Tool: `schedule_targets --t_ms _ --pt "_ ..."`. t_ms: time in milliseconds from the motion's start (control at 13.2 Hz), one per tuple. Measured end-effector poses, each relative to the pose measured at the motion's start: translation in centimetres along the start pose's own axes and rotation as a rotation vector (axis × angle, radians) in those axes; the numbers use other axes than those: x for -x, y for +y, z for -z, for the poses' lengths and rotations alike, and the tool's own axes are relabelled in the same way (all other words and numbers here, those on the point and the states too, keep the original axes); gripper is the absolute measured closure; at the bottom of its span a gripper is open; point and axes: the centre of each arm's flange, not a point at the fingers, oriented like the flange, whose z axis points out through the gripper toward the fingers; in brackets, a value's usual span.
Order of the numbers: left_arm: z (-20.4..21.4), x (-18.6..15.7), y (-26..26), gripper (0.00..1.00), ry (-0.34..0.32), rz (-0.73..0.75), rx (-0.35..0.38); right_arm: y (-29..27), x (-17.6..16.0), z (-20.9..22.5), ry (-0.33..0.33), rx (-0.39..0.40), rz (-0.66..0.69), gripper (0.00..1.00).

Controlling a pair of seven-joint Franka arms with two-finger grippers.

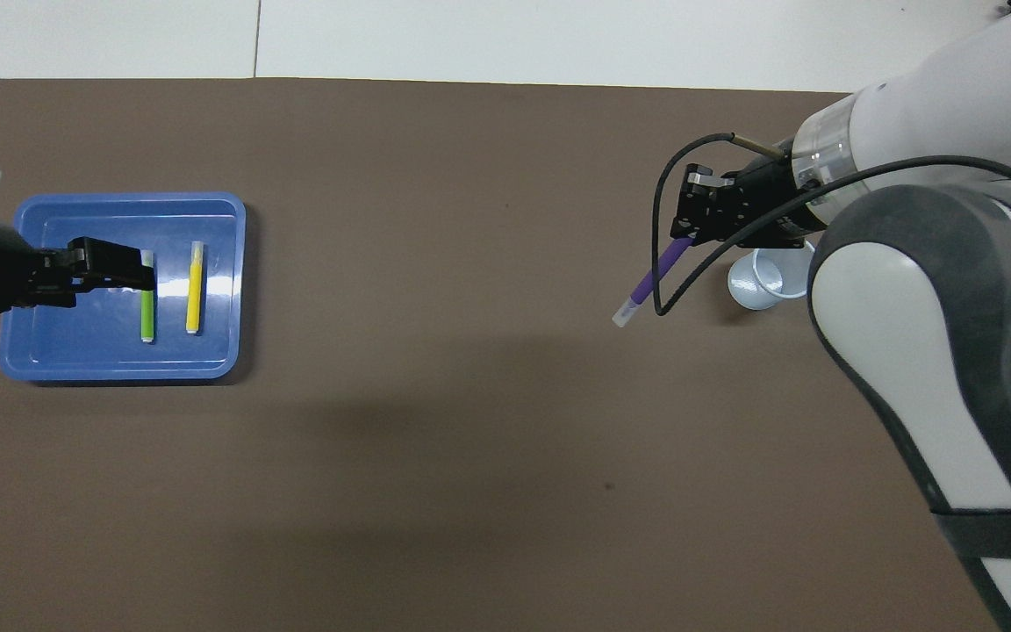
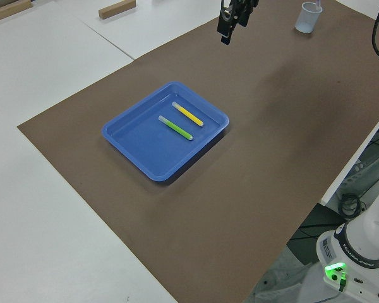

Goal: Right arm passes pens to left for tray arrangement
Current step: 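Lift the purple pen out of the cup with the right gripper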

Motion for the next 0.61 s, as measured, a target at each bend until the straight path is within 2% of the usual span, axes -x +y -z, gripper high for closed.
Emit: schedule_targets --t_ms 76,227,605 --pt "-0.2 0.3 0.2 0.07 -0.011 0.074 0.034 -1.1 0.6 -0.2 0.004 -0.024 -0.061 0.82" --pt "-0.2 0.8 0.7 0.0 -0.032 0.219 0.092 -3.7 2.1 -0.8 -0.001 -0.069 -0.181 0.82" --pt "-0.1 1.5 2.6 0.0 -0.139 0.687 0.271 -9.2 5.5 -2.8 -0.01 -0.225 -0.499 0.82"
